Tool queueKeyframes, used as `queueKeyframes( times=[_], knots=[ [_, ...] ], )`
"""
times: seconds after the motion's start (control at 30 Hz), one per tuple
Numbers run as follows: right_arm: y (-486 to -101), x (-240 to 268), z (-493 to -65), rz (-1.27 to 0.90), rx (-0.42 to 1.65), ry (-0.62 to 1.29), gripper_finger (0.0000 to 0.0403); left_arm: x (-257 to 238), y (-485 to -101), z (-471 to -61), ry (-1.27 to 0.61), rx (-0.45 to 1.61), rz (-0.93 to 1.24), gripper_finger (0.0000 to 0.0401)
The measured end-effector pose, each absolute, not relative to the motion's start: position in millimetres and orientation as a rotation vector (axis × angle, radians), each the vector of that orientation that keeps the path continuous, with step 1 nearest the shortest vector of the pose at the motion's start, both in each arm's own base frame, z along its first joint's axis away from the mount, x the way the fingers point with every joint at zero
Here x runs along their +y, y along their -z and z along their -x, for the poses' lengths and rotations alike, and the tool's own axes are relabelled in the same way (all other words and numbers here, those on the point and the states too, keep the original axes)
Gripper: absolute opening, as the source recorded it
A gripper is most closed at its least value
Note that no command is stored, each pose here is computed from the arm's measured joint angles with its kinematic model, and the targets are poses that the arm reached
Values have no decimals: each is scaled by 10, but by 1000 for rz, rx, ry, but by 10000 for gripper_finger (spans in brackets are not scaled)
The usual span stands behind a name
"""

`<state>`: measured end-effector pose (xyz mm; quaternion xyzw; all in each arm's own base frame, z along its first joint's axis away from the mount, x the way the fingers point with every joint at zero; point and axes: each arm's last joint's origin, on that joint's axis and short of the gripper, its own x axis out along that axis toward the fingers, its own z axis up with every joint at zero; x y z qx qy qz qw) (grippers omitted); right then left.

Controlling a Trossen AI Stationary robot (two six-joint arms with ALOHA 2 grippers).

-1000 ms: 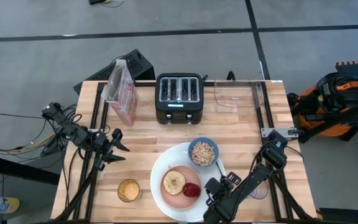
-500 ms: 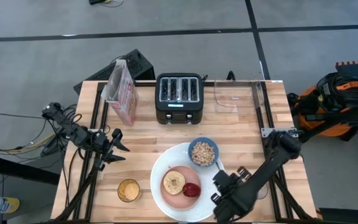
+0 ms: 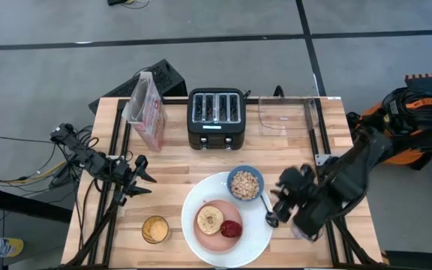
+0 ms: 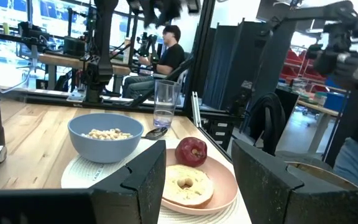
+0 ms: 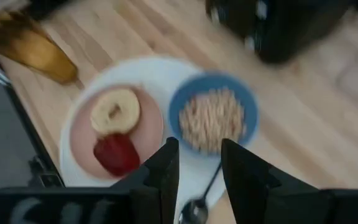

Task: Arrange a breakfast setting
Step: Adjust the silver spoon on the white table mat

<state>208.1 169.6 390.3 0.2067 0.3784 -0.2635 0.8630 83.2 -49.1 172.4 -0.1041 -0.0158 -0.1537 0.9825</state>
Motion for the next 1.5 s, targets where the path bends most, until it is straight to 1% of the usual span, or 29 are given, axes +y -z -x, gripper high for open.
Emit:
queueKeyframes(
  times=[0.13,0.27,0.37,0.47,0.67,0.93,1.03,1.23,1.5],
  knots=[
    [-4086,1500,-1967,-412,758,498,139,-491,-1724,-832,309,-32,210,169],
    [-4022,1420,-1918,-441,780,524,139,-491,-1724,-833,309,-32,210,169],
    [-3813,1391,-1939,-478,876,572,139,-491,-1723,-833,309,-32,210,169],
    [-3493,1394,-2001,-494,986,619,139,-491,-1724,-832,309,-32,210,169],
    [-2894,1346,-2170,-632,1178,589,139,-491,-1722,-833,309,-31,209,169],
    [-2585,1286,-2143,-679,1326,584,139,-491,-1723,-833,309,-32,209,169],
    [-2449,1336,-2113,-693,1330,578,139,-491,-1724,-833,309,-32,209,169],
    [-2116,1434,-2101,-795,1333,535,139,-491,-1724,-832,309,-32,210,169],
    [-1845,1520,-2193,-782,1420,558,139,-491,-1724,-833,309,-32,209,169]
  ],
)
